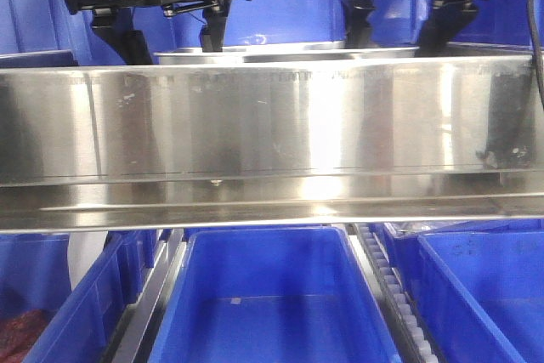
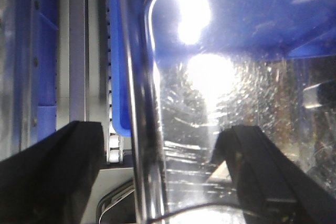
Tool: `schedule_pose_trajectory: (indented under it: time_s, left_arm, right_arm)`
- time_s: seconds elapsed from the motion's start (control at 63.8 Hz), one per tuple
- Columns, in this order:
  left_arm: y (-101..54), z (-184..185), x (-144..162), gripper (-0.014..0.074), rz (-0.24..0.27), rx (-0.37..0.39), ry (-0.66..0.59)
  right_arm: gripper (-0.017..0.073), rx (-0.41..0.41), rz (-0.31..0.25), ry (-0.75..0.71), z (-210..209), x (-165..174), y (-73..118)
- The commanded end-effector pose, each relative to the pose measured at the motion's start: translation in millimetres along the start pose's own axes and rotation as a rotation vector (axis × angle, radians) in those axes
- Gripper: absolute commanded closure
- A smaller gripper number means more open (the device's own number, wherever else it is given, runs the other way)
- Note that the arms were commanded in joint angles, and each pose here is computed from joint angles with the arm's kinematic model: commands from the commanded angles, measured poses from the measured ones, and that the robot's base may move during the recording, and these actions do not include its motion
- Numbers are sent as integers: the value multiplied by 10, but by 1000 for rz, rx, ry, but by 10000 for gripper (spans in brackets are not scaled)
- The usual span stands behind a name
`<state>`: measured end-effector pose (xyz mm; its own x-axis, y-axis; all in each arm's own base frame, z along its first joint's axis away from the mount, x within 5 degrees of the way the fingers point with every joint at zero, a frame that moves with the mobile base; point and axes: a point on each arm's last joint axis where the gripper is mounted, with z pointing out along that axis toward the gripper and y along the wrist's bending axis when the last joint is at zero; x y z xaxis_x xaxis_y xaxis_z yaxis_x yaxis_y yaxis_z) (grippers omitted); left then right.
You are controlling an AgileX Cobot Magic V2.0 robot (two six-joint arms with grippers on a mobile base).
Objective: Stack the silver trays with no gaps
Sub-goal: 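Grip the silver tray rim with both grippers and lift it up, then hold the tray in both grippers and back away from the shelf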
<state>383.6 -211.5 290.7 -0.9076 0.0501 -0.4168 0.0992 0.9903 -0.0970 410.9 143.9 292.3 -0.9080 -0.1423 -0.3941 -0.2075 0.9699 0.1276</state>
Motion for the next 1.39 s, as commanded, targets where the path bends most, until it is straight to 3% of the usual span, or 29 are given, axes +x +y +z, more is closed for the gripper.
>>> schedule_pose_trajectory:
  time_s: [0.0, 0.204, 0.266, 0.533, 0.768, 0.94, 1.16, 1.379]
  left_arm:
    - [-6, -270, -69, 278, -16, 35, -72]
    - [-6, -270, -69, 544, -16, 35, -72]
    - [-7, -275, -72, 653, -14, 36, -74]
    - [16, -466, -121, 636, 30, 8, -81]
    - [65, -899, -90, 636, 77, 5, -92]
    - [82, -1276, 19, 636, 122, -45, -142]
    - [15, -1711, 173, 636, 153, 8, -225]
    - [67, -1839, 396, 634, 174, 20, -209]
  right_arm:
    - [115, -33, -15, -125, -362, -90, 42]
    - [524, -30, -15, -98, -357, -65, 39]
    - [500, -30, -15, -97, -357, -64, 39]
    - [503, -21, -22, -106, -516, -33, 37]
    - [503, -19, -22, -211, -1046, 44, 61]
    - [503, 32, -40, -274, -1458, 182, 112]
    - [503, 54, -38, -329, -1795, 384, 292]
    - [503, 58, -46, -284, -1854, 667, 389]
